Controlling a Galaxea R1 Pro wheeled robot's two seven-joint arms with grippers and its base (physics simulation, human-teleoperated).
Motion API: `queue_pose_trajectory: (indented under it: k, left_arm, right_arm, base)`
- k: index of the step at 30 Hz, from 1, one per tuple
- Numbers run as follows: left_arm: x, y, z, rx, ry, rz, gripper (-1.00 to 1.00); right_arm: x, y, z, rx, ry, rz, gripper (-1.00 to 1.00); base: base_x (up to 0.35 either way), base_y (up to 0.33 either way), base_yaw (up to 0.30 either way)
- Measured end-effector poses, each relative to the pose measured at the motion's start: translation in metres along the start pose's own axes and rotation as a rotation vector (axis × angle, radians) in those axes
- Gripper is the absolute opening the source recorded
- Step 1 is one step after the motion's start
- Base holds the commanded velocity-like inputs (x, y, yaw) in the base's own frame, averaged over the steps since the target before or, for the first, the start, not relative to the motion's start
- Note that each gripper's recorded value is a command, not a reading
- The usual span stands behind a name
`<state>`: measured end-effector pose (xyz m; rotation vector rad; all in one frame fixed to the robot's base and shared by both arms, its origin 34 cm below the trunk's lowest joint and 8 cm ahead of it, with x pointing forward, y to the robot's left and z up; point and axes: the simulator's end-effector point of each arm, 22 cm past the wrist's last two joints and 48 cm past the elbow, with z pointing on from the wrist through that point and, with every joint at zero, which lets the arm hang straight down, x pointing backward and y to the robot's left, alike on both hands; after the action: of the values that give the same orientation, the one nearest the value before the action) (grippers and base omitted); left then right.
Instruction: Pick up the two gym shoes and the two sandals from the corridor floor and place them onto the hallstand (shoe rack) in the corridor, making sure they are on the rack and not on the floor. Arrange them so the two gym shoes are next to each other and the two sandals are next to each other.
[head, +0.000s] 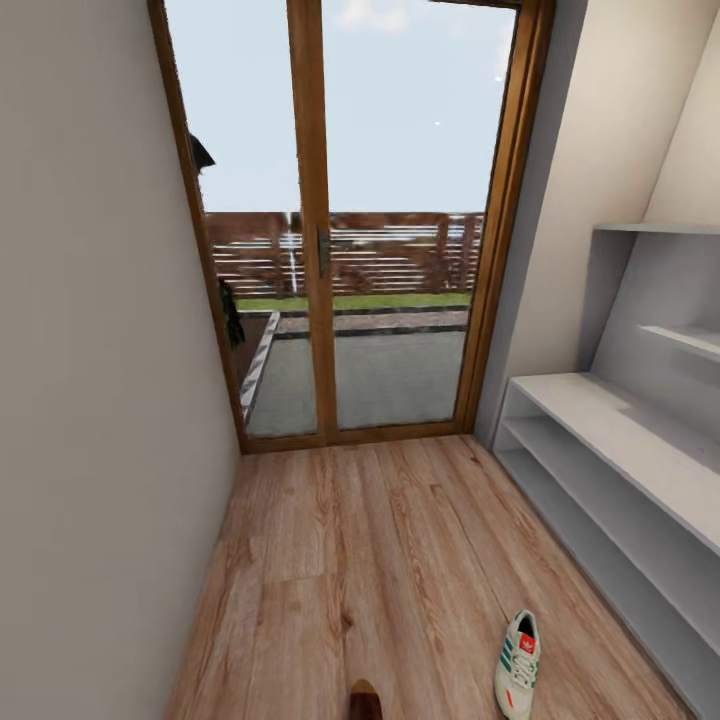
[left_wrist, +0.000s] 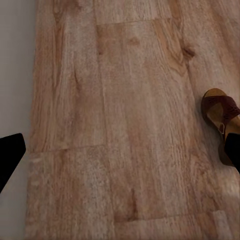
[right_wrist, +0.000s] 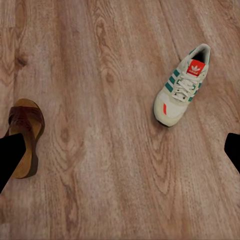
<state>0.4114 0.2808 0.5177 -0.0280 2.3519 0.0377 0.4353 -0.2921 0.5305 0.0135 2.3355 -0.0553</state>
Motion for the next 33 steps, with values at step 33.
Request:
queue_pose_trajectory:
  k: [33]
  left_arm:
    - [-0.164, 0.062, 0.074, -0.071, -0.08, 0.075, 1.0]
  right_arm:
    - [-0.065, -0.001, 0.009, -0.002, -0.135, -0.008, 1.0]
  base:
    - [0.0, 0.001, 0.0]
